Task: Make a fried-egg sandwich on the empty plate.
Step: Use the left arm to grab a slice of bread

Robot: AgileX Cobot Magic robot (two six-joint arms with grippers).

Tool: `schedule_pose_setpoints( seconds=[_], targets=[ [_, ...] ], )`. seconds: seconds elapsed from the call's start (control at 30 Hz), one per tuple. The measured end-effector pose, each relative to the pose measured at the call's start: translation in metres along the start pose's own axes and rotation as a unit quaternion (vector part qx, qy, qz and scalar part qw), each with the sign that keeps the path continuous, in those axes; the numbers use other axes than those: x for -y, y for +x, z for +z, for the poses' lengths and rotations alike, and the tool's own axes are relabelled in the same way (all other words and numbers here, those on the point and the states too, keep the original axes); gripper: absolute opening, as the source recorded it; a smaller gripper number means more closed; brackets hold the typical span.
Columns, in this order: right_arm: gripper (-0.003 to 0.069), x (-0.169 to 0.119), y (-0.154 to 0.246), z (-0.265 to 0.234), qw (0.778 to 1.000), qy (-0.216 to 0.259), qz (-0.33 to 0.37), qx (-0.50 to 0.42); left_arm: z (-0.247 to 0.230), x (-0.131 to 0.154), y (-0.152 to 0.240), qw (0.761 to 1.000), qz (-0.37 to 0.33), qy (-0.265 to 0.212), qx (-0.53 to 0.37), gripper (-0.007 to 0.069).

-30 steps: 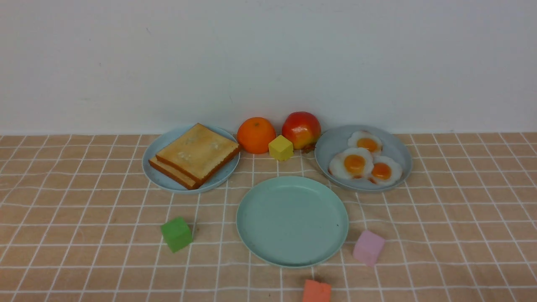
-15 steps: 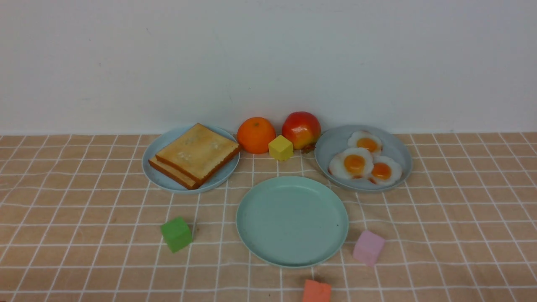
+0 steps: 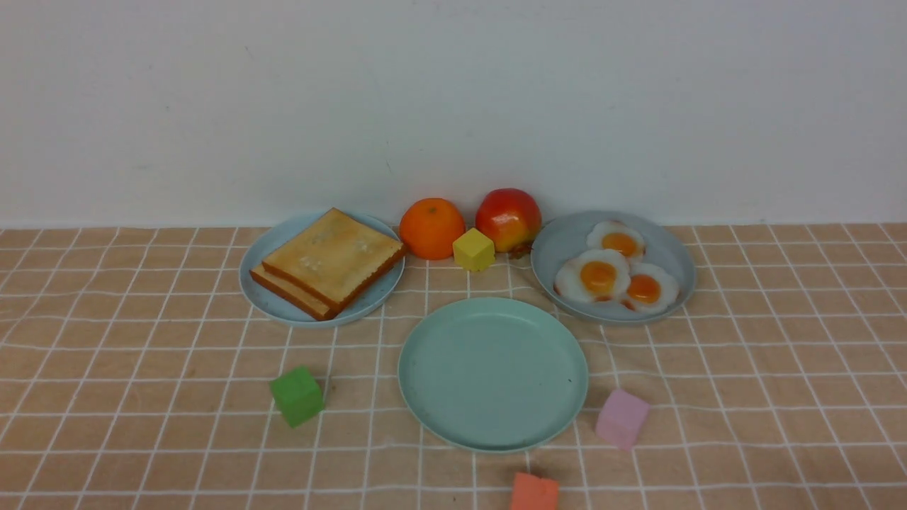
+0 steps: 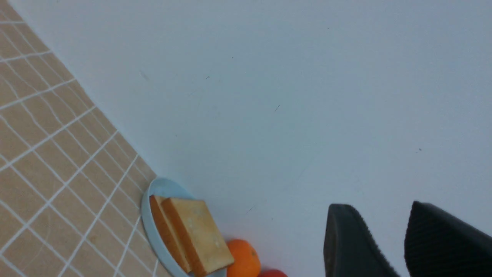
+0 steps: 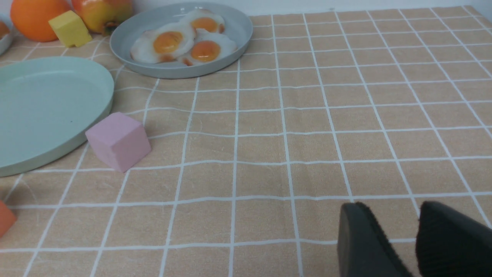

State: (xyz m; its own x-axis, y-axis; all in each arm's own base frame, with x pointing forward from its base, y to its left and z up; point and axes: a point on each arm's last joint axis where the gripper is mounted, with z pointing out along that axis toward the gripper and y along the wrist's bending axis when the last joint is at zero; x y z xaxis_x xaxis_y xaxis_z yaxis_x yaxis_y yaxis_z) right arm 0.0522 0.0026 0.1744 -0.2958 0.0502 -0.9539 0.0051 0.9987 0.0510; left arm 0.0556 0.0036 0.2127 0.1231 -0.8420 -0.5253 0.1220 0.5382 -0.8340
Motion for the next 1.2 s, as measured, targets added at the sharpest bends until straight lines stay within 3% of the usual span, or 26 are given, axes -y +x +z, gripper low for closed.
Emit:
schedule_pose_setpoints(
  seconds=[0.13, 0.3, 0.37, 0.43, 0.5, 0.53, 0.57, 0.6, 0.7, 0.93, 1.07, 1.17, 1.2],
  targets=[
    [0.0239, 0.000, 0.000, 0.000, 1.000, 0.000, 0.000, 0.000, -0.002, 0.008, 0.004, 0.996, 0.034, -0.039, -0.074, 0.0149],
    [0.0239, 0.001, -0.001, 0.000, 1.000, 0.006, -0.013, 0.005, 0.002, 0.036, -0.008, 0.980, 0.131, -0.053, -0.141, -0.0010],
    [0.0239, 0.001, -0.001, 0.000, 1.000, 0.007, -0.015, 0.010, 0.006, 0.041, -0.009, 0.972, 0.155, -0.054, -0.165, -0.0013],
    [0.0239, 0.001, -0.002, 0.001, 1.000, 0.006, -0.005, 0.022, 0.014, 0.057, -0.011, 0.949, 0.218, -0.043, -0.224, -0.0013],
    [0.0239, -0.001, -0.004, 0.001, 0.998, -0.006, 0.050, 0.035, 0.023, 0.066, -0.007, 0.920, 0.254, -0.040, -0.297, -0.0013],
    [0.0239, -0.001, -0.005, 0.001, 0.997, -0.009, 0.066, 0.039, 0.025, 0.067, -0.007, 0.917, 0.259, -0.038, -0.300, -0.0013],
    [0.0239, -0.002, -0.007, 0.001, 0.991, -0.020, 0.120, 0.050, 0.032, 0.071, -0.003, 0.895, 0.282, -0.035, -0.345, -0.0013],
    [0.0239, -0.004, -0.010, 0.000, 0.980, -0.033, 0.185, 0.061, 0.039, 0.074, -0.001, 0.876, 0.300, -0.034, -0.376, -0.0013],
    [0.0239, -0.006, -0.014, 0.000, 0.952, -0.056, 0.291, 0.075, 0.059, 0.078, 0.006, 0.840, 0.328, -0.038, -0.431, -0.0013],
    [0.0239, -0.007, -0.018, -0.001, 0.912, -0.082, 0.392, 0.086, 0.083, 0.075, 0.018, 0.802, 0.315, -0.069, -0.503, -0.0013],
    [0.0227, -0.015, -0.024, -0.007, 0.915, -0.108, 0.385, 0.050, 0.085, 0.077, 0.019, 0.796, 0.323, -0.057, -0.509, -0.0013],
    [0.0177, -0.024, -0.044, -0.016, 0.934, -0.133, 0.333, 0.013, 0.092, 0.082, 0.018, 0.791, 0.336, -0.045, -0.510, -0.0013],
    [0.0141, -0.029, -0.062, -0.024, 0.947, -0.148, 0.285, -0.005, 0.098, 0.085, 0.017, 0.789, 0.342, -0.040, -0.509, -0.0013]
  ],
)
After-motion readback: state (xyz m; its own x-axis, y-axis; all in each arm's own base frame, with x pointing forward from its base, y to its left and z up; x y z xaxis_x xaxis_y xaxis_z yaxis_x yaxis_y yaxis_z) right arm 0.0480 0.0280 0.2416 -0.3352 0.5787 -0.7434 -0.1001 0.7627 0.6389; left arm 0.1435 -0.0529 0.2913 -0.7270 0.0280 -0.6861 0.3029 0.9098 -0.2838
